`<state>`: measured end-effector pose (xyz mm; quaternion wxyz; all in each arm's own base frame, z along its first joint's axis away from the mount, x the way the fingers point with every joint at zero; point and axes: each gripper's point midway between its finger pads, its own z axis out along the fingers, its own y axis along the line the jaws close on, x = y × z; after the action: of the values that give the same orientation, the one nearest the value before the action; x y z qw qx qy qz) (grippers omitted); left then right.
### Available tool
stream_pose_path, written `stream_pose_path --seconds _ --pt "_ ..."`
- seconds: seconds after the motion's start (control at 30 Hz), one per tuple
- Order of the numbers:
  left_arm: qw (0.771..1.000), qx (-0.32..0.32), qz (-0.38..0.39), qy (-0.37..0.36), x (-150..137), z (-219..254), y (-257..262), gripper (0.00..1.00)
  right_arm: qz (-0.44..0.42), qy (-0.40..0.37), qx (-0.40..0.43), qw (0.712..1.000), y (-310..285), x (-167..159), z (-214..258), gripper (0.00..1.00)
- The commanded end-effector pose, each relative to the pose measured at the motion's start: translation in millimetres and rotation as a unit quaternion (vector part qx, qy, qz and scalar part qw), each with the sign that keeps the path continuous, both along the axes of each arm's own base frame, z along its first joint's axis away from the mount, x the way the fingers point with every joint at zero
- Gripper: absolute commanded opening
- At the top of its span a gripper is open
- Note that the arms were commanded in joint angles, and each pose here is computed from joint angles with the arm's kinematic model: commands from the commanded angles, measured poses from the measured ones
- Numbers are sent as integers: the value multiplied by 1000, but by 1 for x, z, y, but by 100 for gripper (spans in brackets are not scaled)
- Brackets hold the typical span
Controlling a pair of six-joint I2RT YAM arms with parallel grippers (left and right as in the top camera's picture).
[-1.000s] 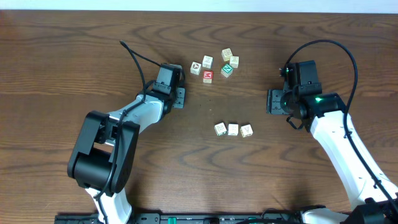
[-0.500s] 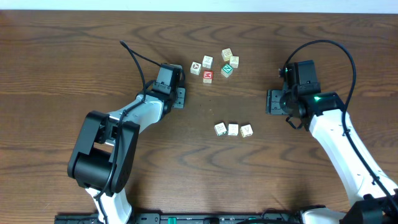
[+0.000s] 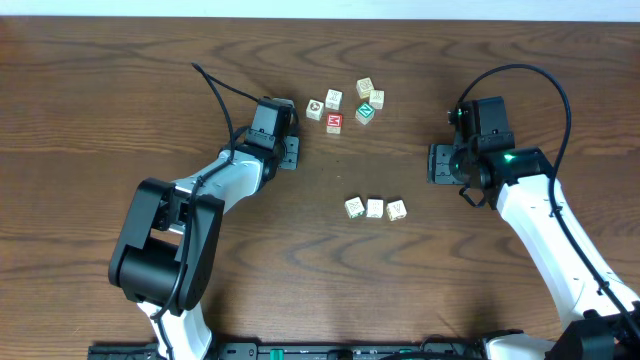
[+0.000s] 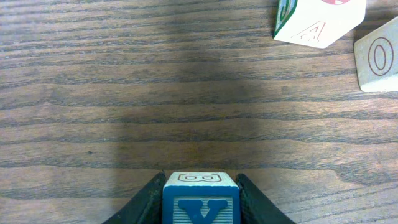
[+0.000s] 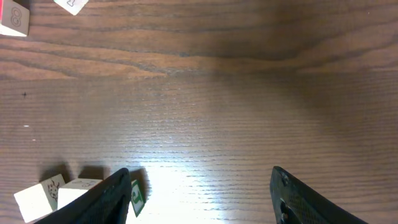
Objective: Lift 4 blocks
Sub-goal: 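Close the left gripper on the blue X block and lift it, then carry the X block right and set it at the row's left end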
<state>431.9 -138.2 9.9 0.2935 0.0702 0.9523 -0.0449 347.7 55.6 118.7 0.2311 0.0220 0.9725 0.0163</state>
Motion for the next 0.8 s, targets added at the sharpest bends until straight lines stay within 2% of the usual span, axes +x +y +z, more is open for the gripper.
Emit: stream_pose_path --seconds 0.0,0.27,0.47,0.77 --pt "1000 -4 0 -23 11 20 -2 33 -12 5 -6 1000 -7 0 -5 69" --pt "1000 0 0 -11 1 28 2 24 -12 4 -6 1000 -7 0 -5 69" --pt "1000 3 0 -3 -9 42 5 22 -12 4 -5 1000 -7 0 -4 69" --pt "1000 -26 3 -13 -38 94 -11 22 -12 3 -5 1000 -7 1 -4 69"
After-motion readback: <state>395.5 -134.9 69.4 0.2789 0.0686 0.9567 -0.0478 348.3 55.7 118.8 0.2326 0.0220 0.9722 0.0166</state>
